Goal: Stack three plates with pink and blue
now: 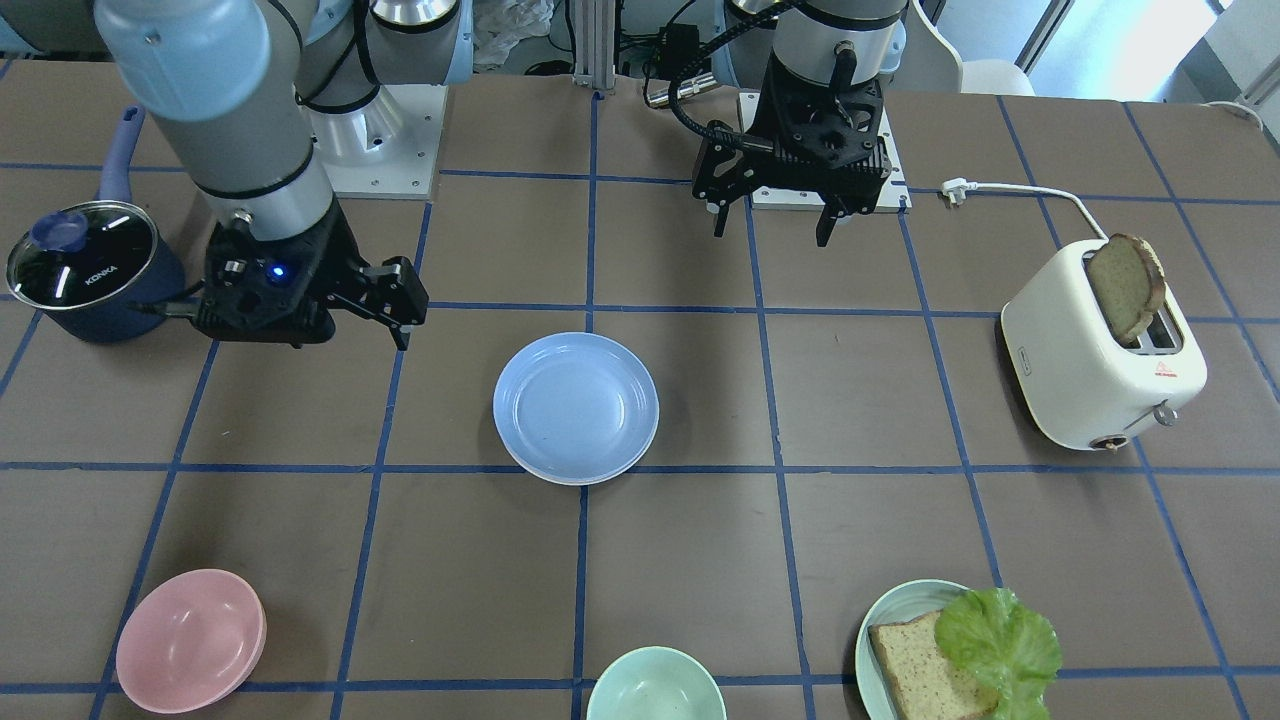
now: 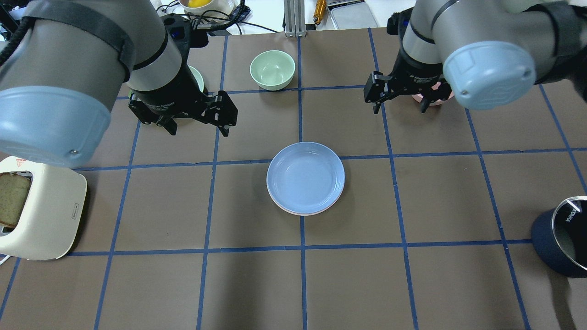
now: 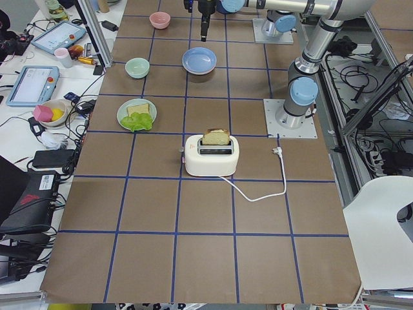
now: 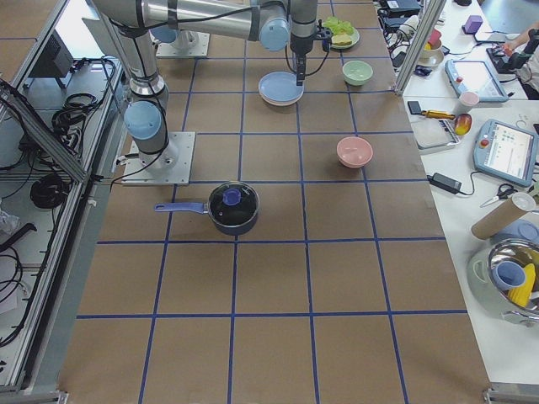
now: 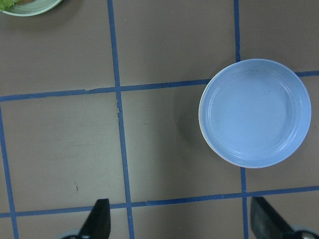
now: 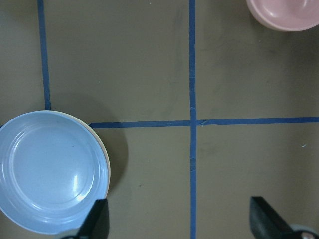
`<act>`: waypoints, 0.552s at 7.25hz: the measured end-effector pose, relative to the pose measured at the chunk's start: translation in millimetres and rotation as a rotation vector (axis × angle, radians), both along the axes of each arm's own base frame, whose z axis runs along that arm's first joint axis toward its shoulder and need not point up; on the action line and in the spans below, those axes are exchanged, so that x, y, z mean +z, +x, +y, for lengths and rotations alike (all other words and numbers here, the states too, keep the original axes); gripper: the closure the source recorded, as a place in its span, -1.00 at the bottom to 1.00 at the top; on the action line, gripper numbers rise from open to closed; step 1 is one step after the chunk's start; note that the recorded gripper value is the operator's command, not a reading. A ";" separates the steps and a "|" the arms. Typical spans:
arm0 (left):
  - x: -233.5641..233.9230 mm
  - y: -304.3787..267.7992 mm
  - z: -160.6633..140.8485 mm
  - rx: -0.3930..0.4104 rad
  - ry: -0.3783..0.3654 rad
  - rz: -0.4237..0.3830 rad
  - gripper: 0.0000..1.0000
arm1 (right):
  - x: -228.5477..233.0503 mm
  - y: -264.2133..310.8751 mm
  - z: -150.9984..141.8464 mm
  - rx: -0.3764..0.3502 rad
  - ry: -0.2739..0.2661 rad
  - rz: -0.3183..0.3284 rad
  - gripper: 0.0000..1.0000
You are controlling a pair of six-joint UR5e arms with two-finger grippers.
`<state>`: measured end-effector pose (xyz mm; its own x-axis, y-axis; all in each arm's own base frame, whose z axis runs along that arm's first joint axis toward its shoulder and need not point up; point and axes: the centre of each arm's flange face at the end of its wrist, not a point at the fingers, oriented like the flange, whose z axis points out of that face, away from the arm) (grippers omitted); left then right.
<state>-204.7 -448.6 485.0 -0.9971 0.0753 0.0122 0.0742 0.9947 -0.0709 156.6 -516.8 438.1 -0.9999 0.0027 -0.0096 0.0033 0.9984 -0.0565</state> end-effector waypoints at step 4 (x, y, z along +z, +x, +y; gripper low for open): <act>0.4 10.3 -4.1 0.021 -0.001 -0.002 -1.00 | 53.9 -14.7 30.1 0.006 -0.060 0.003 -1.00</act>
